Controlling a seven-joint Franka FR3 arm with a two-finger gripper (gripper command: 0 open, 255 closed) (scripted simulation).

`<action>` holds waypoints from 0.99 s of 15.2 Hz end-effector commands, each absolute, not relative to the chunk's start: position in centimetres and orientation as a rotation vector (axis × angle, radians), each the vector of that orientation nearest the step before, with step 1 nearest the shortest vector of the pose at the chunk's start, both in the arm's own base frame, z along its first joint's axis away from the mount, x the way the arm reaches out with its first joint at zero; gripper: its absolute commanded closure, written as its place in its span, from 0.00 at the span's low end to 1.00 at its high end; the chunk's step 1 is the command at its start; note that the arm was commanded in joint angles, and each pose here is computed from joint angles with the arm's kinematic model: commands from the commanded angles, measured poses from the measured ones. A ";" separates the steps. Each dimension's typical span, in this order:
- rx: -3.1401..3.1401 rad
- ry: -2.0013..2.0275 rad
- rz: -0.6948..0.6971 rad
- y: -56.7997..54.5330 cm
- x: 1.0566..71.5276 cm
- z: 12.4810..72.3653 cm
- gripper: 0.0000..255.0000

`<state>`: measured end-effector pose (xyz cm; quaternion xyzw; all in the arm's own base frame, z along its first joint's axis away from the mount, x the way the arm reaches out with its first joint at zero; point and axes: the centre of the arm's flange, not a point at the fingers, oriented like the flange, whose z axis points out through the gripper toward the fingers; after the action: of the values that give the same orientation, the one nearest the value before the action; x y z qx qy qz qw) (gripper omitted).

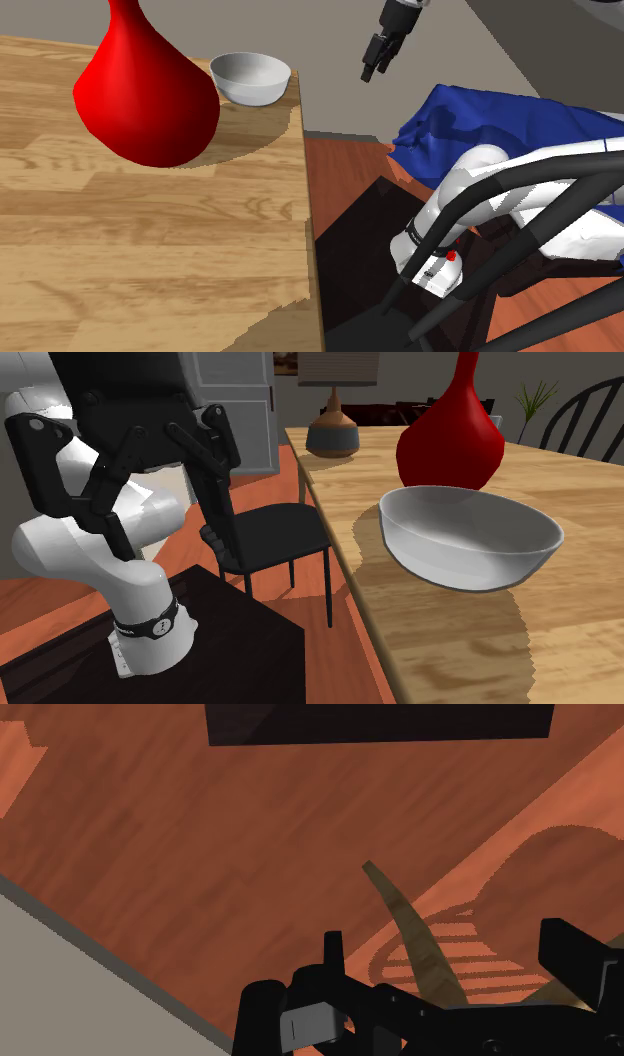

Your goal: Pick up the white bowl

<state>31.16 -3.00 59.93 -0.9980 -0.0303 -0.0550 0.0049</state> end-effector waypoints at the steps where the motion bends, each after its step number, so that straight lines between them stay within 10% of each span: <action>1: -3.126 -0.095 -0.172 -3.0 31.2 59.9 0.00; 15: -3.148 -0.132 -0.070 7.3 47.3 63.4 0.00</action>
<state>45.89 6.21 63.12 -0.9988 -0.0412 -0.0247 -0.0046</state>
